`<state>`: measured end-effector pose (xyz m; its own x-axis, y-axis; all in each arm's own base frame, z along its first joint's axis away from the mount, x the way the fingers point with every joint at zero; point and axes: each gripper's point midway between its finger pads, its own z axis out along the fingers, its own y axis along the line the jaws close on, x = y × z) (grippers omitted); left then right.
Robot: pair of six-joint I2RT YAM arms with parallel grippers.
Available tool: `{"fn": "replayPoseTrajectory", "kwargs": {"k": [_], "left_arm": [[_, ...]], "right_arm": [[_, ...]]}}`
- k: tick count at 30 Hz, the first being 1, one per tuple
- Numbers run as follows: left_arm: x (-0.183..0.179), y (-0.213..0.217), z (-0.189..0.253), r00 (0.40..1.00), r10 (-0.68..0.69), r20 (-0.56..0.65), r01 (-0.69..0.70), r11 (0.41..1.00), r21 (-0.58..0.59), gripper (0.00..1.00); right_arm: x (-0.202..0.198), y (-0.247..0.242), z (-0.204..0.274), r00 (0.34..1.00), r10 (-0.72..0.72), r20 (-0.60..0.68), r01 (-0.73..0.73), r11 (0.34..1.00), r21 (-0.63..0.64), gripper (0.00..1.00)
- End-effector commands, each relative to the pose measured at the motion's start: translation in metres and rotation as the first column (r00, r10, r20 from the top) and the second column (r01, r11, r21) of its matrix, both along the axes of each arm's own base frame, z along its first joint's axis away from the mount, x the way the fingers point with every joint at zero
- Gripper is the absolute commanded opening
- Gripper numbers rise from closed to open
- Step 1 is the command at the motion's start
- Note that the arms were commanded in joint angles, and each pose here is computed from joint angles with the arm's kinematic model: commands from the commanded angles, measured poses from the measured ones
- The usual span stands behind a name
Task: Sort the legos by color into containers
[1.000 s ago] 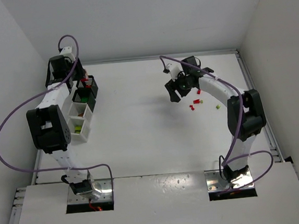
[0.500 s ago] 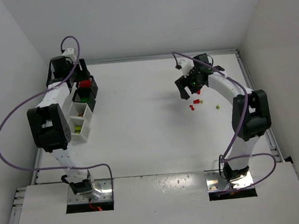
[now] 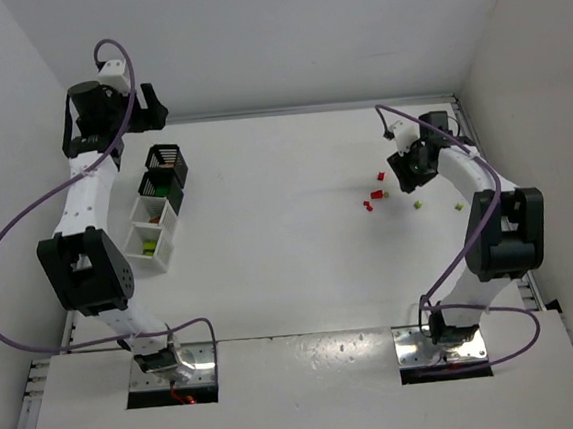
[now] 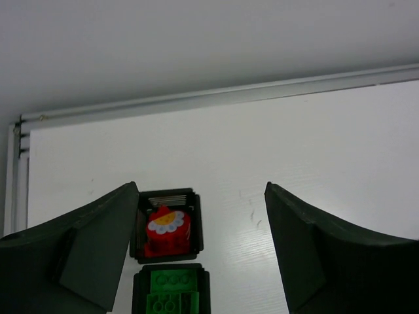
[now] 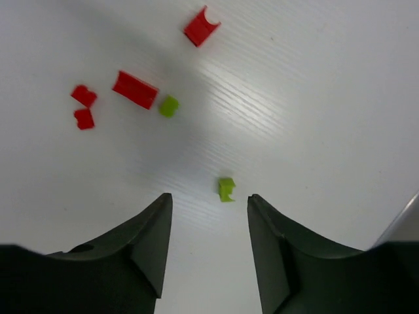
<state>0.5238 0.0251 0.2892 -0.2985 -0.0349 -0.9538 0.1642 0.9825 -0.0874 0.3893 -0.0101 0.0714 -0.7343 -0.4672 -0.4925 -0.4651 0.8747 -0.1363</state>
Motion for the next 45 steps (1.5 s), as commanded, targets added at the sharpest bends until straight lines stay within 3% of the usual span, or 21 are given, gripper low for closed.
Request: {"fn": "replayPoseTrajectory", "kwargs": {"k": [1,5,9,16,29,38,45], "left_arm": [[-0.023,-0.035,0.027,0.987,-0.161,0.004,0.161,0.985,-0.065,0.84],[-0.041,-0.050,0.026,0.975,-0.221,0.002,0.220,0.972,-0.084,0.84],[-0.054,-0.060,0.025,0.965,-0.263,-0.001,0.261,0.959,-0.111,0.84],[-0.066,-0.067,0.019,0.959,-0.284,-0.016,0.280,0.952,-0.123,0.89],[-0.074,-0.065,0.010,0.962,-0.270,-0.034,0.265,0.957,-0.116,0.93],[-0.076,-0.066,0.000,0.962,-0.267,-0.061,0.257,0.957,-0.136,1.00],[-0.083,-0.071,-0.019,0.954,-0.278,-0.110,0.254,0.947,-0.195,1.00]], "right_arm": [[0.000,-0.028,0.008,1.000,-0.016,-0.001,0.016,0.997,-0.070,0.48],[-0.014,-0.045,-0.013,0.995,-0.052,-0.086,0.046,0.996,-0.077,0.35],[-0.014,-0.049,-0.025,0.993,-0.052,-0.109,0.044,0.997,-0.070,0.32],[-0.012,-0.047,-0.047,0.982,-0.044,-0.183,0.038,0.999,-0.032,0.32],[0.007,-0.046,-0.065,0.979,-0.034,-0.199,0.029,0.999,-0.030,0.35],[-0.003,-0.045,-0.075,0.970,-0.016,-0.241,0.008,0.999,-0.031,0.34],[-0.003,-0.030,-0.065,0.972,0.025,-0.232,-0.018,0.999,0.034,0.16]]}}
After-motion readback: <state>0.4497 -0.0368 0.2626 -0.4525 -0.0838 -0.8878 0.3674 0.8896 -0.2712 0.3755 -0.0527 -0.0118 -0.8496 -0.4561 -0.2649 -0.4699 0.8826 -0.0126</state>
